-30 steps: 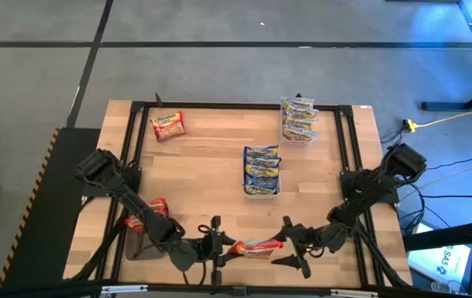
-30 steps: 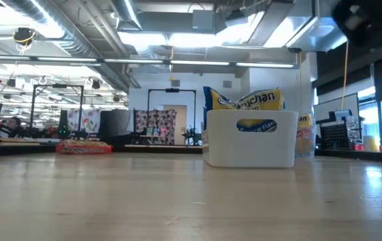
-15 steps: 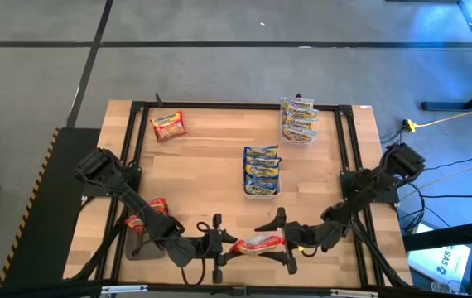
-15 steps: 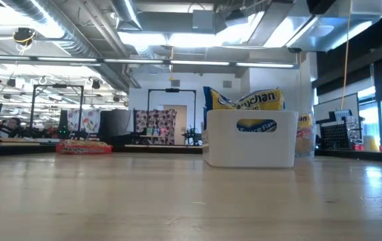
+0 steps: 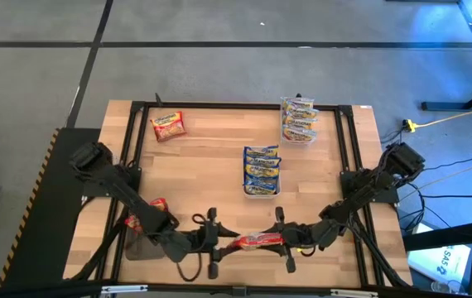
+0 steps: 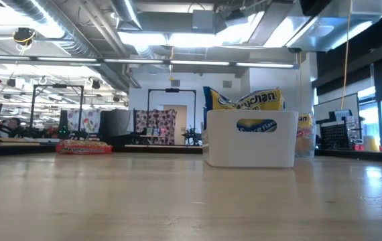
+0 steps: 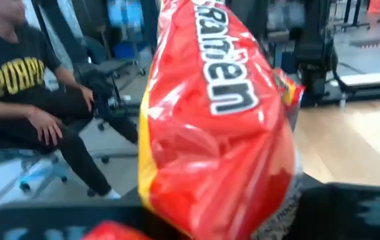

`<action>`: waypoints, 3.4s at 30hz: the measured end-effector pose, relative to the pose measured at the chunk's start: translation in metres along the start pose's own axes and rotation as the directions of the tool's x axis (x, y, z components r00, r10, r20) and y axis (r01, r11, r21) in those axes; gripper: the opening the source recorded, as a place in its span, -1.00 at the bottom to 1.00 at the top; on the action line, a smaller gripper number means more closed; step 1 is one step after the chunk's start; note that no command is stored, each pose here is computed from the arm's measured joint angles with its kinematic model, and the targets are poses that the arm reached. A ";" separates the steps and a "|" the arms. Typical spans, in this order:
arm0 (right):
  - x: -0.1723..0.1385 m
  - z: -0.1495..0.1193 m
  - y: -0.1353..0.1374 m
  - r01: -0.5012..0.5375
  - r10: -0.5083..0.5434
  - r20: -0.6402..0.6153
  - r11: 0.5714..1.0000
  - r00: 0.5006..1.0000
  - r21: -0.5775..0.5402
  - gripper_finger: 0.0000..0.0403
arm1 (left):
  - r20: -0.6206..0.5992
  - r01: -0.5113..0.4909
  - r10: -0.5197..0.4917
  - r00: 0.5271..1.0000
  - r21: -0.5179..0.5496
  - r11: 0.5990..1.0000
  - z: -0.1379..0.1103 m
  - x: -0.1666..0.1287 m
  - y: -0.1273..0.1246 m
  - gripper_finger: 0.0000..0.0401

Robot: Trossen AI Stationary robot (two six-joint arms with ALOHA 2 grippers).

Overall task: Sort Maruchan noodles
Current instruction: Put the red noodle pack in the black bin

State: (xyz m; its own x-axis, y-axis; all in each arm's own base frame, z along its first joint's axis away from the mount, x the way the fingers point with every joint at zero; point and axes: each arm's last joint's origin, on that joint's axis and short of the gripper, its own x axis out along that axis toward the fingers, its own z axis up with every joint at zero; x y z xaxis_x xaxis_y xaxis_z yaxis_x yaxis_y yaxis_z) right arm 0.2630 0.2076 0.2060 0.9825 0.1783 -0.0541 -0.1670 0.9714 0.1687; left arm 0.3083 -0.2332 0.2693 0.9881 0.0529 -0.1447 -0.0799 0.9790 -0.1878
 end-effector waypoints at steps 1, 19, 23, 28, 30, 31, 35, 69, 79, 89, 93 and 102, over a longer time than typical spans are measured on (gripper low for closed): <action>0.000 -0.002 0.000 0.003 -0.003 -0.013 1.000 1.000 -0.008 -0.53 | -0.003 0.011 -0.011 1.000 -0.005 1.000 0.006 -0.006 0.000 -0.24; 0.016 -0.020 -0.047 0.125 -0.097 -0.253 0.988 0.963 0.095 -0.51 | -0.166 0.186 -0.202 0.965 -0.108 0.977 0.058 -0.005 0.046 0.21; 0.018 -0.019 -0.051 0.107 -0.078 -0.262 0.989 0.962 0.100 -0.53 | -0.264 0.140 -0.159 0.951 -0.090 0.986 0.078 0.004 0.057 0.21; 0.018 -0.019 -0.053 0.111 -0.082 -0.266 0.989 0.960 0.098 -0.51 | -0.461 0.053 -0.050 0.886 -0.007 0.999 0.091 0.021 0.064 0.21; 0.019 -0.020 -0.053 0.111 -0.081 -0.266 0.989 0.960 0.098 -0.51 | -0.515 0.025 -0.016 0.857 0.011 1.000 0.092 0.034 0.066 0.21; 0.019 -0.020 -0.053 0.111 -0.082 -0.267 0.989 0.960 0.097 -0.51 | -0.558 0.016 0.000 0.830 0.024 1.000 0.091 0.038 0.068 0.21; 0.018 -0.021 -0.053 0.113 -0.084 -0.273 0.989 0.958 0.095 -0.52 | -0.643 0.001 0.001 0.766 0.003 1.000 0.086 0.061 0.073 0.21; 0.017 -0.015 -0.050 0.033 0.000 -0.275 0.993 0.961 0.115 -0.10 | -0.785 -0.016 -0.018 0.619 -0.036 0.999 0.047 0.098 0.081 -0.72; -0.022 0.029 -0.035 -0.133 0.175 -0.326 0.980 0.929 0.148 0.18 | -0.799 -0.011 -0.018 0.601 -0.031 0.999 0.065 0.063 0.063 -0.80; -0.040 0.029 -0.023 -0.073 0.089 -0.355 0.996 0.931 0.059 0.16 | -0.850 -0.173 0.092 0.518 0.001 0.985 0.082 -0.021 0.032 -0.81; -0.039 0.029 -0.022 -0.065 0.081 -0.341 0.996 0.937 0.059 0.16 | -0.868 -0.264 0.140 0.477 0.011 0.965 0.077 -0.059 0.011 -0.81; -0.038 0.034 -0.020 -0.089 0.097 -0.287 0.995 0.953 0.040 0.16 | -0.851 -0.417 0.286 0.440 0.088 0.905 0.048 -0.139 -0.028 -0.81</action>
State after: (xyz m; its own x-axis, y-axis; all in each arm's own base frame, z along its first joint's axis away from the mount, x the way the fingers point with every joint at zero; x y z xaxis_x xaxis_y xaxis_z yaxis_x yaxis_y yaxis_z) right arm 0.2322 0.1759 0.2385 0.8966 0.3087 -0.3175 -0.2501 0.9447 0.2122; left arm 0.1795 -0.2582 0.3410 0.3002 0.1357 -0.9442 -0.4725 0.8810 -0.0236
